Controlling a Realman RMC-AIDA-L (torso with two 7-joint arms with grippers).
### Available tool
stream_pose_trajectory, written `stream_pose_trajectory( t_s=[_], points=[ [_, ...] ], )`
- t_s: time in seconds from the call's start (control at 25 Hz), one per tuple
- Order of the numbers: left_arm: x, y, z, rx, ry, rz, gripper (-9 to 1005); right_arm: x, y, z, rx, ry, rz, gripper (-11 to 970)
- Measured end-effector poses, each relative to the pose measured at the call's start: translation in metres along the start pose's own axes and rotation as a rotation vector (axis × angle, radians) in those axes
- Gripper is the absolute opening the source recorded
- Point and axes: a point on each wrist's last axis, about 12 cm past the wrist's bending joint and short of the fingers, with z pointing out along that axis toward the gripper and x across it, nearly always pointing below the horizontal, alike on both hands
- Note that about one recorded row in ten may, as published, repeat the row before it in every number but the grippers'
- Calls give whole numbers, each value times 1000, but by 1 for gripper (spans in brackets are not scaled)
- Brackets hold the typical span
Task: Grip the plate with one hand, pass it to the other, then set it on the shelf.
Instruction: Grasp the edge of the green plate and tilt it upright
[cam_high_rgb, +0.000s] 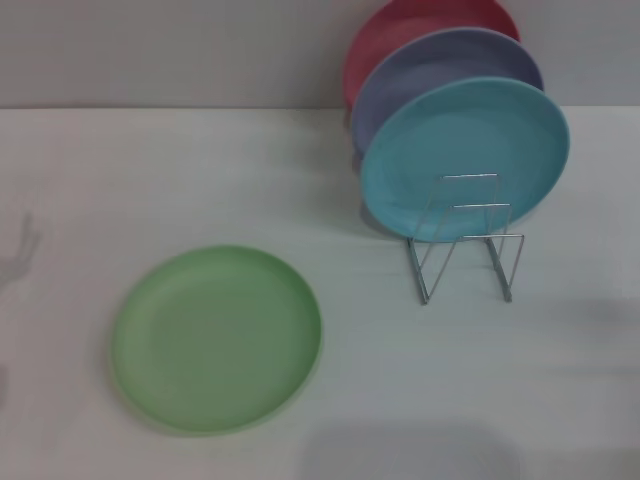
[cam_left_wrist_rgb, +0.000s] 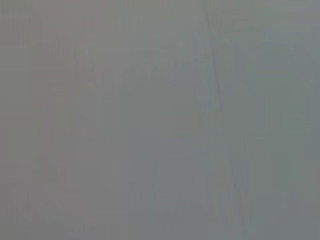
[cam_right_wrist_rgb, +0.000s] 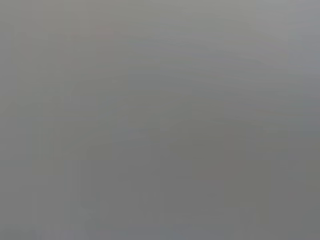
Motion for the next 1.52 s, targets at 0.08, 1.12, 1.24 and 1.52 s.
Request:
stream_pose_trajectory(
  t_s=[0.08,1.12,1.24,1.52],
  points=[
    [0,0,0,0,1,1,869,1,4,1,-7,-4,-98,773],
    [-18,-26,36,185,99,10,868,-1,6,-1,-19,-17,-73,772],
    [-45,-35,54,218,191,72,868,-1,6,-1,-20,-14,-74,774],
    [-84,-44,76,247,445,68,868,1,5,0,-18,-1,-75,773]
  ],
)
